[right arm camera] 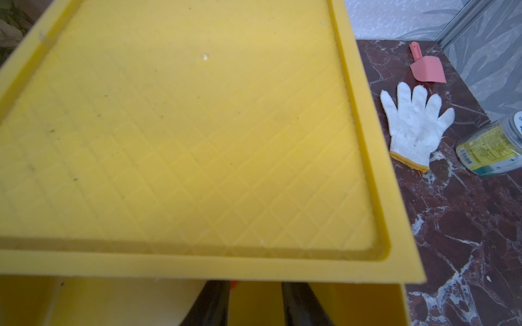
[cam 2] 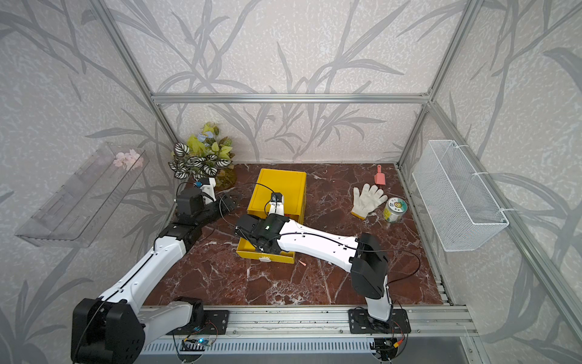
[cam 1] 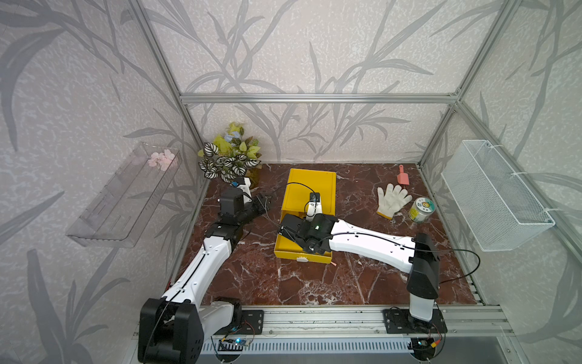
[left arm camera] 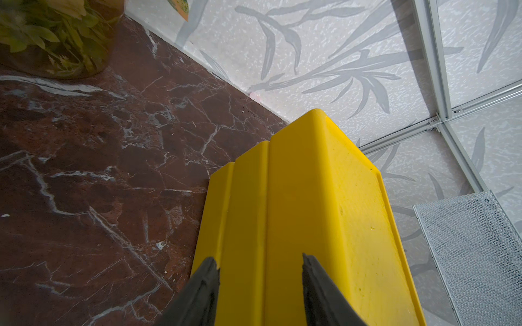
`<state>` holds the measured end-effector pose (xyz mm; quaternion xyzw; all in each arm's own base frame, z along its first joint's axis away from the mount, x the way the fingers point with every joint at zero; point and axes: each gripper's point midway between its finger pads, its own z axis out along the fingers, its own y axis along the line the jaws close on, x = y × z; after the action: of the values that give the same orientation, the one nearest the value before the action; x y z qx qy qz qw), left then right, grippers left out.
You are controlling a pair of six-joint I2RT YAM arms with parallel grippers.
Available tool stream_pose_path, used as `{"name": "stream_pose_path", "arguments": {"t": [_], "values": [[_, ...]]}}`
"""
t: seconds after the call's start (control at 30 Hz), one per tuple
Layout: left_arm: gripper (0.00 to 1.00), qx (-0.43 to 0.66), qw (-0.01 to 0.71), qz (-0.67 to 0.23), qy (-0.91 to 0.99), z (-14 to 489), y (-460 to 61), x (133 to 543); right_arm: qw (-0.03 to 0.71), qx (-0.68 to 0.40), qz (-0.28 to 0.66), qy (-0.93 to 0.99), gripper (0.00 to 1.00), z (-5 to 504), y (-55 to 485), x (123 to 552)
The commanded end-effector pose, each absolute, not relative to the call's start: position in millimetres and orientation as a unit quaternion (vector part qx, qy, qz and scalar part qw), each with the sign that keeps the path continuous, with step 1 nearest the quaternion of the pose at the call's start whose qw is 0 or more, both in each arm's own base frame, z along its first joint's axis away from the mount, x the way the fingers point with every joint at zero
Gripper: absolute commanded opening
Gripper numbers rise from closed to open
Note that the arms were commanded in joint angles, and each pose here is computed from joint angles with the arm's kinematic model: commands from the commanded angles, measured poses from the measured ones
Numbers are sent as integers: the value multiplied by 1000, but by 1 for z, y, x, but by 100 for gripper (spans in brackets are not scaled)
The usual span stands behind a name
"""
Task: Take the keys out of the drawer
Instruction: Pick up the key from the drawer.
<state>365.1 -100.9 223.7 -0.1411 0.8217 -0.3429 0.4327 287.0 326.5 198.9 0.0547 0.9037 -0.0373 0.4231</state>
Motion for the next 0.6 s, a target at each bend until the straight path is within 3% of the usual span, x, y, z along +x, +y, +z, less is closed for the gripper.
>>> {"name": "stream_pose_path", "arguments": {"t": [0.0,0.57], "values": [[50,-137,431,-346,822,222,-101,364,429,66,-57,899,34,190,319,293],[50,-134,420,-344,829,217,-102,364,416,77,-38,905,27,171,321,306]]}}
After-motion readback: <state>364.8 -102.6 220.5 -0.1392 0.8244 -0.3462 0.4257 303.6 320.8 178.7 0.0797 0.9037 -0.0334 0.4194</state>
